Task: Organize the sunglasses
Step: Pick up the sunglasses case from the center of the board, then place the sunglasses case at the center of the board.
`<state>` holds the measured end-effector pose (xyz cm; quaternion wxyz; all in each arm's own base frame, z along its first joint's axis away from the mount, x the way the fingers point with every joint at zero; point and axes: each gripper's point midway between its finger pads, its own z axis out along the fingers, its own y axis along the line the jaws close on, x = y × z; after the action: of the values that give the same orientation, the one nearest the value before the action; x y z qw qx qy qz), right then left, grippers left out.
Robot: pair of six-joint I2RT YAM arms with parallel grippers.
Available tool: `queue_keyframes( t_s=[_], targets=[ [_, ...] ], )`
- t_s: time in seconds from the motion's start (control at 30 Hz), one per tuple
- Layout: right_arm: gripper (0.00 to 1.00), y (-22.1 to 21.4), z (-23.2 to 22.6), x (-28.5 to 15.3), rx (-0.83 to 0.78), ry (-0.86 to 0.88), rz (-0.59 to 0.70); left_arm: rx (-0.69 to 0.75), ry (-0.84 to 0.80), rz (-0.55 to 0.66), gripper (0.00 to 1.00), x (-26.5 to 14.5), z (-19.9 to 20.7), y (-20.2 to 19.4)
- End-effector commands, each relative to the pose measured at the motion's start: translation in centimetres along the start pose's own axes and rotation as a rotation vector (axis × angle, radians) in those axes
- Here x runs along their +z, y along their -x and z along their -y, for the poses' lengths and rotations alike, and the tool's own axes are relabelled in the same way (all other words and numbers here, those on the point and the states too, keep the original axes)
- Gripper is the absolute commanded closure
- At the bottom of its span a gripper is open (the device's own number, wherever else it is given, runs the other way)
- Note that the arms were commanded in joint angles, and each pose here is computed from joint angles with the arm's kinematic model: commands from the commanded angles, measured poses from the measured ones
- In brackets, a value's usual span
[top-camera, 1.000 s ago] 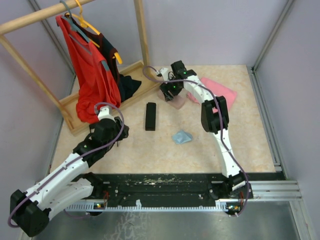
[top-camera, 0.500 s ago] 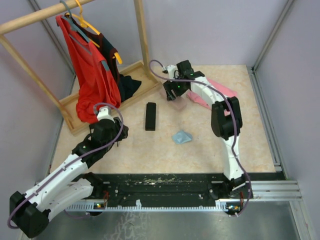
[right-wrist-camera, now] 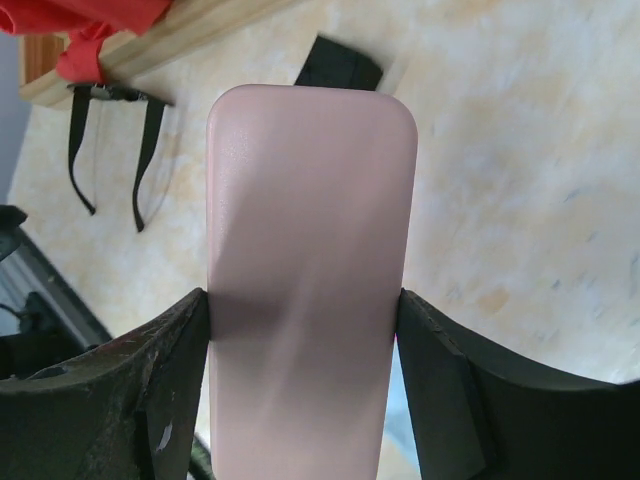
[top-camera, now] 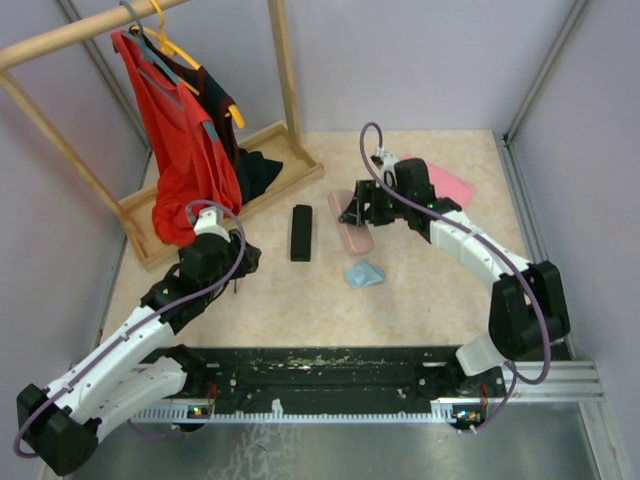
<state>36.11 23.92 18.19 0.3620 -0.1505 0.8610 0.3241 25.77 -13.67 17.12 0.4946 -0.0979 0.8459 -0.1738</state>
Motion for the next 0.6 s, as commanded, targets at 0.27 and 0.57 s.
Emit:
queue_keyframes(
  t_s=[0.27, 0.57],
  targets=[
    [0.71, -7.3, -6.7, -4.0, 0.232, -0.075, 0.144, -0.033, -0.090, -0.021, 0.49, -0.8, 2.1, 0.6],
    [0.71, -12.8, -6.7, -5.0, 0.227, -0.375, 0.158, -0.087, -0.065, -0.042, 0.50, -1.2, 1.3, -0.4]
  ],
)
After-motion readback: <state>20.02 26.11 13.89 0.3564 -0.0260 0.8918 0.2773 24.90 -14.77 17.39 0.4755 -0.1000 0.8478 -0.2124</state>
